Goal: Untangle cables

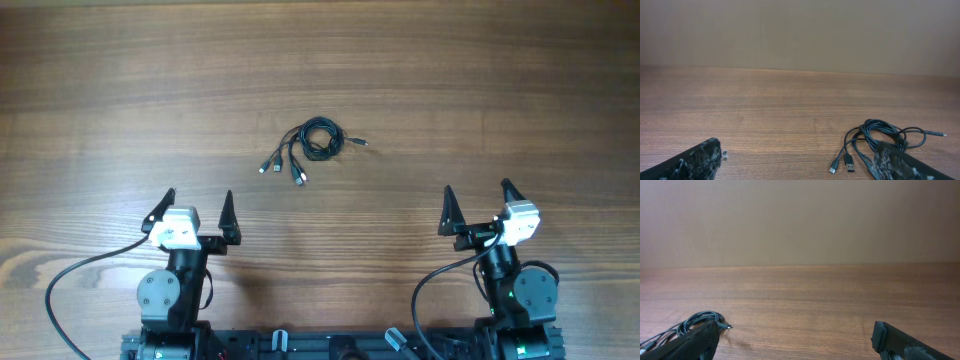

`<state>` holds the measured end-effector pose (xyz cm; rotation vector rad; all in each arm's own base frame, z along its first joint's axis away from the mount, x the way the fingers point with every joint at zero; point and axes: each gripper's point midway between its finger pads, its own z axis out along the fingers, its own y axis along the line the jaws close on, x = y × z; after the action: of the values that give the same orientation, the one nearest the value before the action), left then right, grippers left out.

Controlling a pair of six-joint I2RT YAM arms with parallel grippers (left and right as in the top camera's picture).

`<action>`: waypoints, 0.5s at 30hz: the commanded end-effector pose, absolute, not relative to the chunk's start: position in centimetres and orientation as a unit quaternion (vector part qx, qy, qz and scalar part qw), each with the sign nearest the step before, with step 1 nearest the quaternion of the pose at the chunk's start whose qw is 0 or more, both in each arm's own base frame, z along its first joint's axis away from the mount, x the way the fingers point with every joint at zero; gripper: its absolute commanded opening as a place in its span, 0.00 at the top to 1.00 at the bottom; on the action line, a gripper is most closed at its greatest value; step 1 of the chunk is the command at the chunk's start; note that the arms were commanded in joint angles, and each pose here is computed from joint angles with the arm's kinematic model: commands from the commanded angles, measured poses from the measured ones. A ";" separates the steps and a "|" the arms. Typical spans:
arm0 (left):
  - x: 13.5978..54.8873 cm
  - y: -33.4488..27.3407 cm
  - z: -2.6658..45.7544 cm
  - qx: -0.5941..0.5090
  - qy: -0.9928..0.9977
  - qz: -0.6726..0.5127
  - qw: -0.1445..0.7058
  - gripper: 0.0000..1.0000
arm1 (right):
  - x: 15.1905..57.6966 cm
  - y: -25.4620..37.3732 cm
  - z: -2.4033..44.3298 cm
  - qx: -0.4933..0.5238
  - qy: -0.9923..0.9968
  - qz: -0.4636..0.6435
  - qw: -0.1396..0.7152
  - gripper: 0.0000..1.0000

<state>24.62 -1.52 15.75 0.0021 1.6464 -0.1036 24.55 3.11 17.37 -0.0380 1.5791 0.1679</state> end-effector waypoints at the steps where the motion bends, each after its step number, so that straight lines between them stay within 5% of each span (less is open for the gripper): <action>1: 24.6 -1.8 15.6 0.012 0.733 -0.044 0.678 0.00 | 24.5 2.6 17.6 -0.004 0.705 0.072 0.706 0.00; 15: 24.6 -1.8 15.5 0.012 0.736 -0.044 0.676 0.00 | 24.5 2.6 17.6 -0.004 0.705 0.072 0.706 0.00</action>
<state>24.62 -1.52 15.74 0.0021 1.6467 -0.1035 24.55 3.11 17.37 -0.0380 1.5791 0.1679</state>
